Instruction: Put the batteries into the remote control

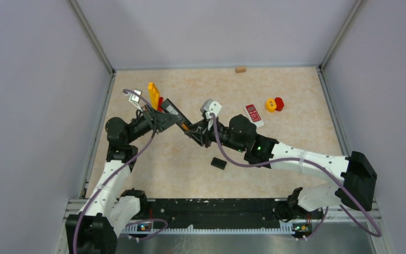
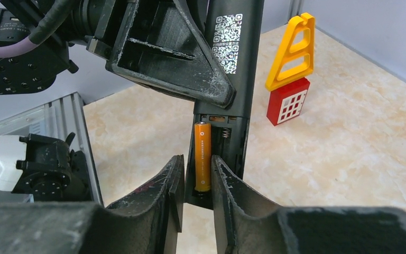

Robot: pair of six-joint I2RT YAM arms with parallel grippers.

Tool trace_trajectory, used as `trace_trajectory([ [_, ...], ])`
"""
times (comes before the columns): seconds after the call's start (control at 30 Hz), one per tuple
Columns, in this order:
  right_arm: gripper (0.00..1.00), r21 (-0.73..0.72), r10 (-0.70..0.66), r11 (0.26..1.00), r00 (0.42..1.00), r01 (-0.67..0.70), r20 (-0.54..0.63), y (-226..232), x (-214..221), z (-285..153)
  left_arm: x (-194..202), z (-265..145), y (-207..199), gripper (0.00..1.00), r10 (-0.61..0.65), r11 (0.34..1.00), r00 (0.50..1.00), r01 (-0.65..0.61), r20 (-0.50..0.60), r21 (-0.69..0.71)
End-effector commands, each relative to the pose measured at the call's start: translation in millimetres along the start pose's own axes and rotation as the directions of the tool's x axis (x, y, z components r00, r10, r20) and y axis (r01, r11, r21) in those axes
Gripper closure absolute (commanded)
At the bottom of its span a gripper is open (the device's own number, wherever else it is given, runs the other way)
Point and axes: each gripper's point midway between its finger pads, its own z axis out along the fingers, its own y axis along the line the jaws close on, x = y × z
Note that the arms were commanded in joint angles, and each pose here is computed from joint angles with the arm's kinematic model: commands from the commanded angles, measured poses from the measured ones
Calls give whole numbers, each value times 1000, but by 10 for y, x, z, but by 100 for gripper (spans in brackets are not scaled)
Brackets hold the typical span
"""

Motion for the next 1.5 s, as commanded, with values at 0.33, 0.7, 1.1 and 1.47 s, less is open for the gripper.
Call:
trace_trajectory([
  [0.33,56,74,57,995,996,-62,65,-65,-436,-75,-98,1,-281,100,90,993,996,-92,25,76],
  [0.7,23,119,174,974,974,-191,142,-112,-687,-254,-108,14,-208,100,96,994,995,-98,31,54],
  [1.1,10,199,686,673,701,-713,194,-359,-415,-284,-146,18,-225,100,105,993,993,-108,51,52],
  [1.47,8,-83,902,422,409,-903,137,-186,-450,-117,-172,24,-191,100,99,994,993,-102,69,41],
])
